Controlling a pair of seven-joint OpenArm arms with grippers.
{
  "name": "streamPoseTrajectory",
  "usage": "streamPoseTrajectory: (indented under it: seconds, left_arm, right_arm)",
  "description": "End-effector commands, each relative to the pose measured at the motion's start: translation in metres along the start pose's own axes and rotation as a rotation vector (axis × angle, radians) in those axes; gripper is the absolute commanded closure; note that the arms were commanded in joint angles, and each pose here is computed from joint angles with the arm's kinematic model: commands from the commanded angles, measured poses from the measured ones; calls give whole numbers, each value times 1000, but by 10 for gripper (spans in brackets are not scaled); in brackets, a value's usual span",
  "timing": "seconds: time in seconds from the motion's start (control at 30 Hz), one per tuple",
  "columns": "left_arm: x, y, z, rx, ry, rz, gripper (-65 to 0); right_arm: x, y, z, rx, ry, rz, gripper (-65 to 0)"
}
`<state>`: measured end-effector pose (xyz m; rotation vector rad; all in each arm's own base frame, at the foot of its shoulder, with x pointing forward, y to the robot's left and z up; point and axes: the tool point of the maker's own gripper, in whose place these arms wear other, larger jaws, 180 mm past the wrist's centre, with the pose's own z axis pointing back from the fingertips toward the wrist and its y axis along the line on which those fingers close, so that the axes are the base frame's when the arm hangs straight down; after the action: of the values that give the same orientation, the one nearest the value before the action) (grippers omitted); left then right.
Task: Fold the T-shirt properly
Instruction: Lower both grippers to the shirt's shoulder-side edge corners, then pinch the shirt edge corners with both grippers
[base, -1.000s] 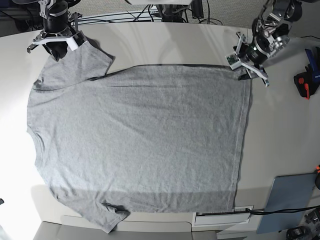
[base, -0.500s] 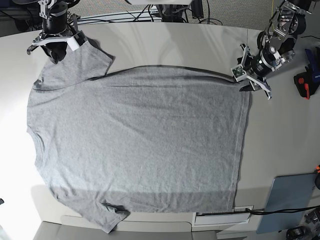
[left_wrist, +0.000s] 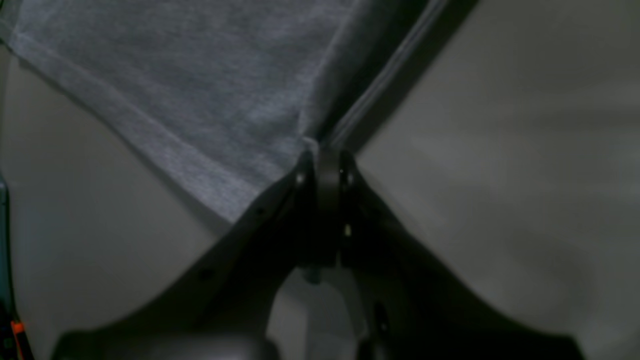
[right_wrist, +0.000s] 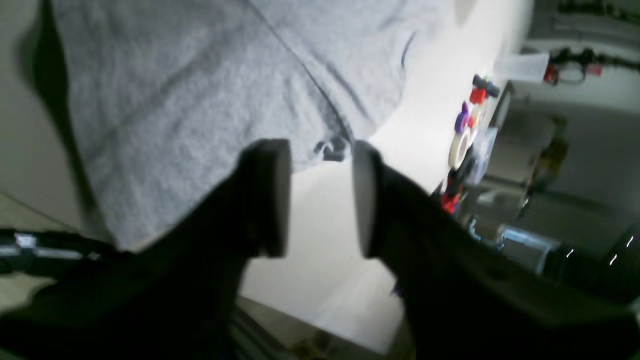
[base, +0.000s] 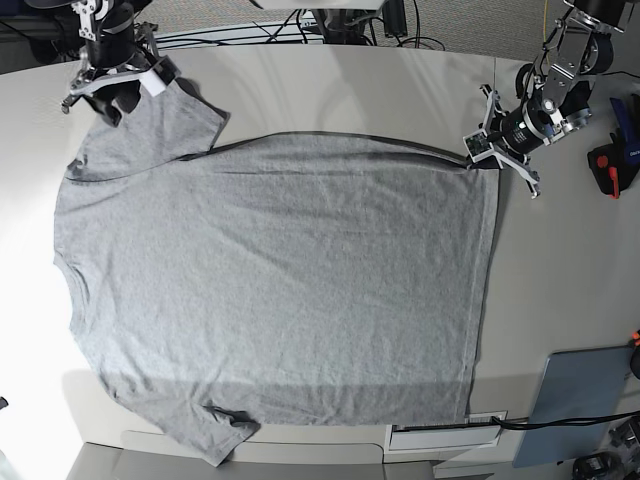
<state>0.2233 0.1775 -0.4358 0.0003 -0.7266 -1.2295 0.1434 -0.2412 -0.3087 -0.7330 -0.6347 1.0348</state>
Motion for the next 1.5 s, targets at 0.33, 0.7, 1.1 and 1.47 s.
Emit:
streamPoseTrajectory:
  seconds: [0.33, 0.7, 1.1, 1.47]
  left_arm:
    - [-35, -24, 4, -95, 150, -34, 0]
    - [-33, -26, 2, -96, 146, -28, 0]
    - [-33, -23, 2, -82, 146, -27, 0]
    - [-32, -18, 2, -59, 146, -26, 0]
  right_arm:
    - [-7, -3, -10, 40, -46, 240, -288]
    - [-76, 11, -49, 76, 90, 422, -288]
    - [-84, 46, -53, 286, 48, 422, -288]
    - [-64, 49, -60, 280, -5, 371, -288]
